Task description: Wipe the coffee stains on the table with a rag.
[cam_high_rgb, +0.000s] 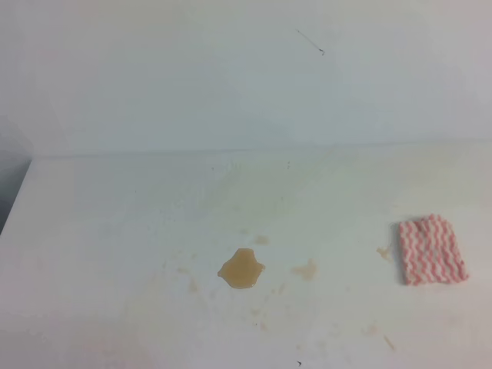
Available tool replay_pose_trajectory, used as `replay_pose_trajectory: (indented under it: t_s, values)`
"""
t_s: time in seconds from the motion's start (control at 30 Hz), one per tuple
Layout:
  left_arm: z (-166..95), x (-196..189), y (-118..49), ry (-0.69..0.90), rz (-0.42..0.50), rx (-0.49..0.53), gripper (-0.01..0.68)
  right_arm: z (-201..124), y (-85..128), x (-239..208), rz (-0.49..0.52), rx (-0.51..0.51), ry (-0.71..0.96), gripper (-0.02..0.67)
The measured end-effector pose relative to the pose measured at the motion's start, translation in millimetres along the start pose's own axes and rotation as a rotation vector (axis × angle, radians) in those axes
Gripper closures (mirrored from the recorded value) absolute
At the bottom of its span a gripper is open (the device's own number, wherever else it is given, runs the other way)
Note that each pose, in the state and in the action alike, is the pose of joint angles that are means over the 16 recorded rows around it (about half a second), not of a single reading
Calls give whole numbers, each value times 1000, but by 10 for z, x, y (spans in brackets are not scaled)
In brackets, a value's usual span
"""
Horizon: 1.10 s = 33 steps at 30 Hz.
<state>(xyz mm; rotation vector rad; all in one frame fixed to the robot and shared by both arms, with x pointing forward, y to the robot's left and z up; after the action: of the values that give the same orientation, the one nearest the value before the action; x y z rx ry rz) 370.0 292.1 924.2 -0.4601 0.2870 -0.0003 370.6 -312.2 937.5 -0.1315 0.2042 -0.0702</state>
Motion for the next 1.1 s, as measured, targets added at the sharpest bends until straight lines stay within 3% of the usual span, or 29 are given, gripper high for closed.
replay_pose_trajectory:
  t_s: [0.63, 1.1]
  values:
    - [11, -3, -6, -3, -2, 0, 674, -13, 18, 0, 10, 54, 8, 653]
    - [39, -11, -20, -10, -5, 0, 674, 61, 49, -4, 32, 164, -29, 653]
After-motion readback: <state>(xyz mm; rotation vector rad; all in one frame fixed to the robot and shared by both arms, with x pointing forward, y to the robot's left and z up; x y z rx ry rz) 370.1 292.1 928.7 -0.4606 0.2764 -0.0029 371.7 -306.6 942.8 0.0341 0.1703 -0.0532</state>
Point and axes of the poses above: a point on each arm's last joint axis where the gripper is mounted, x pointing out along that axis toward the gripper, y along the wrist's bending axis when the last joint is at zero, z = x × y, the point moved 8 cm from there along x, pointing out along that axis toward the gripper, and after that the axes turned 2 degrees about -x, right-handed, at the moved point
